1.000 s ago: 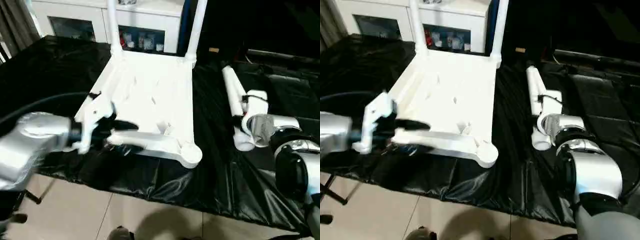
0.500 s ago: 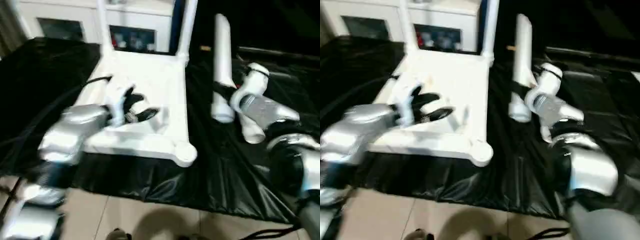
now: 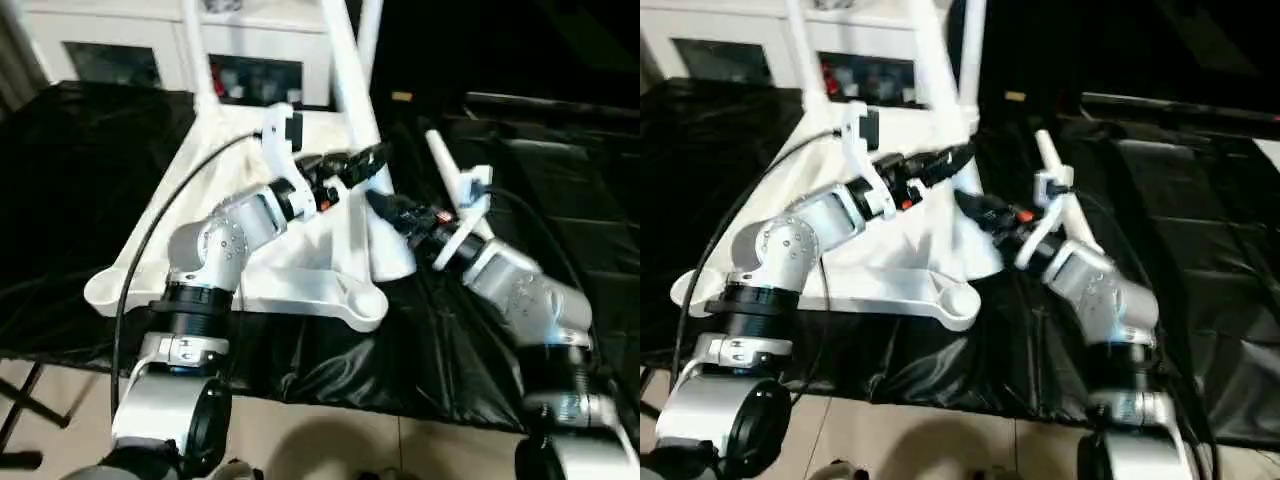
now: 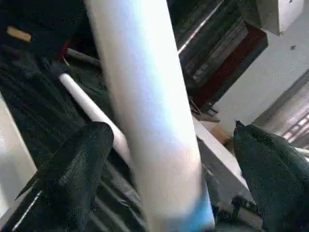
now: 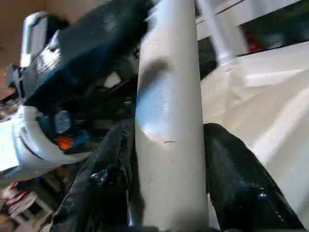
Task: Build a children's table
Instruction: Pick table leg
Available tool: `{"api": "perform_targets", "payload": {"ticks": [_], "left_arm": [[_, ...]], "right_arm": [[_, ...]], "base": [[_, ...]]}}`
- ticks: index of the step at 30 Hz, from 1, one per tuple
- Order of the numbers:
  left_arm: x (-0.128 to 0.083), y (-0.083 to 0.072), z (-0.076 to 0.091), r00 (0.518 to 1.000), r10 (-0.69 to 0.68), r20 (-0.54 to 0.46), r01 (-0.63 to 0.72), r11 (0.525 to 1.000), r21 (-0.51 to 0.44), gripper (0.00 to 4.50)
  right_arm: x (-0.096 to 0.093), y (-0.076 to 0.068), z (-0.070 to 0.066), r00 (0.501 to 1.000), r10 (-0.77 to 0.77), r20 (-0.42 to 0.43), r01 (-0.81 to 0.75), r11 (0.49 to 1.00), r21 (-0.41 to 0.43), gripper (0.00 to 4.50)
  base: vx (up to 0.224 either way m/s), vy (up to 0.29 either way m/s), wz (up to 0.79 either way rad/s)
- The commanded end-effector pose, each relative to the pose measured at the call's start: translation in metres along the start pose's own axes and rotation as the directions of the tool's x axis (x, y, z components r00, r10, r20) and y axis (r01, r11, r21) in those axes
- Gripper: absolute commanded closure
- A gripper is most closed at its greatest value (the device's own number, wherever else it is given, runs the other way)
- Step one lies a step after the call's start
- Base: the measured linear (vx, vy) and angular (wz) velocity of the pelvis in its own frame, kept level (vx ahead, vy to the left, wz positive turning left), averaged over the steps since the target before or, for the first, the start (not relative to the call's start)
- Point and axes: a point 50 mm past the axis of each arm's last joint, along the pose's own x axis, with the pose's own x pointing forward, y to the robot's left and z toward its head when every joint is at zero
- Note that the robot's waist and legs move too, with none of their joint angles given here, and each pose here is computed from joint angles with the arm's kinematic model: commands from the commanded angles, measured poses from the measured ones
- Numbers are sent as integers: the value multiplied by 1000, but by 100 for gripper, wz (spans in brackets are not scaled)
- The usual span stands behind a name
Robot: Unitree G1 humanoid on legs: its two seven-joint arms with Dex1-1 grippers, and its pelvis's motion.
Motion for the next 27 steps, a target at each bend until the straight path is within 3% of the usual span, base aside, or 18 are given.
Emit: {"api": "perform_targets", "payload": {"ticks": [1, 5, 9, 11, 15, 16, 20, 23, 27], "left_arm": [[1, 1, 0, 999, 30, -15, -30, 1000, 4, 0], [1, 6, -2, 994, 109, -33, -109, 994, -11, 0], [-1, 10, 4, 984, 180, 2, -179, 982, -60, 0], [0, 11, 7, 966, 256, 39, -249, 961, -123, 34], [3, 13, 9, 922, 377, 88, -359, 918, -168, 38], [4, 13, 9, 911, 401, 95, -385, 910, -154, 69], [6, 13, 10, 884, 454, 111, -437, 887, -146, 84], [6, 14, 12, 862, 492, 120, -473, 867, -160, 121], [7, 12, 11, 863, 492, 118, -471, 866, -168, 132]], "right_arm": [[0, 7, 3, 1000, 23, 4, -23, 1000, -15, 268], [0, 13, 1, 1000, 3, -8, -3, 999, -32, 268], [7, 17, 0, 998, -59, -27, 55, 992, -109, 268], [22, 26, -2, 994, -110, -16, 105, 975, -196, 268], [44, 41, -10, 981, -194, -14, 178, 925, -334, 268], [52, 46, -11, 975, -221, 0, 203, 899, -388, 268], [62, 56, -10, 964, -264, 39, 250, 843, -476, 268], [67, 58, -7, 951, -299, 82, 298, 809, -507, 268], [70, 59, -7, 947, -307, 93, 309, 795, -523, 268]], "base": [[0, 0, 0], [0, 0, 0], [0, 0, 0], [0, 0, 0], [0, 0, 0], [0, 0, 0], [0, 0, 0], [0, 0, 0], [0, 0, 0]]}}
